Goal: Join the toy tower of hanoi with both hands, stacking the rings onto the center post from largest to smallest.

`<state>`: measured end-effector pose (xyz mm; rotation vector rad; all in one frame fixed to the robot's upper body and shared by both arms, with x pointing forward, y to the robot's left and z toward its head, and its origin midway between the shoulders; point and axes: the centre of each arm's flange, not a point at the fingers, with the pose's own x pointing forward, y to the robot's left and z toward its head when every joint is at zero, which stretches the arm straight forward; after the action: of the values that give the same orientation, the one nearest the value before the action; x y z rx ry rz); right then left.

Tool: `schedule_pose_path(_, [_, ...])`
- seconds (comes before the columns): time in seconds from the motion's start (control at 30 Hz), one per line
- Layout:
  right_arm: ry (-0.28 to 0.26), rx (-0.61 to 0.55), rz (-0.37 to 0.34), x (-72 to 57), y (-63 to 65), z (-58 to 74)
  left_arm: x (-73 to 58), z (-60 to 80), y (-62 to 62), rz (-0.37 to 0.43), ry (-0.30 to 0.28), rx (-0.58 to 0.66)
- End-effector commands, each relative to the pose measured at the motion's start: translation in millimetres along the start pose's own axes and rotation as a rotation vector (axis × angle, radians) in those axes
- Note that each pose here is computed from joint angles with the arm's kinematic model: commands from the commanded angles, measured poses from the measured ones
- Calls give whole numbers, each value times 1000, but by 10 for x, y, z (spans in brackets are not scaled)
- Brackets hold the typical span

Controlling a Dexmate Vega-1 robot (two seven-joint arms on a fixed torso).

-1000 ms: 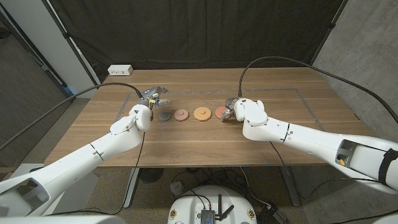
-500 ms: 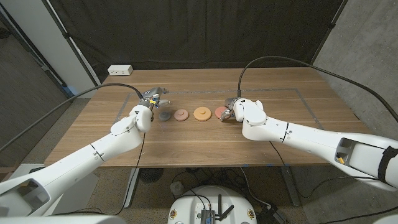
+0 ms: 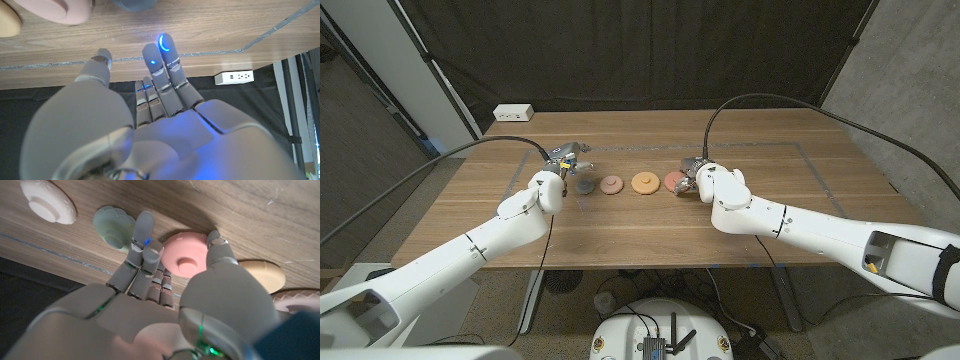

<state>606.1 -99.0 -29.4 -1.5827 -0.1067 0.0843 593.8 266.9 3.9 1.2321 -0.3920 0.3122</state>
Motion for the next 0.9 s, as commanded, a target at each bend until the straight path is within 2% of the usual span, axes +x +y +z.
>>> schedule_pose_path(0.03, [-8, 9, -75, -24, -8, -58, -12, 5, 22, 8, -3, -4])
schedule_pose_path(0.6, [-8, -4, -53, -20, -76, -78, -17, 3, 41, 11, -2, -2])
schedule_pose_path(0.9, [-12, -9, -71, -71, -164, -86, -21, 5, 53, 13, -4, -1])
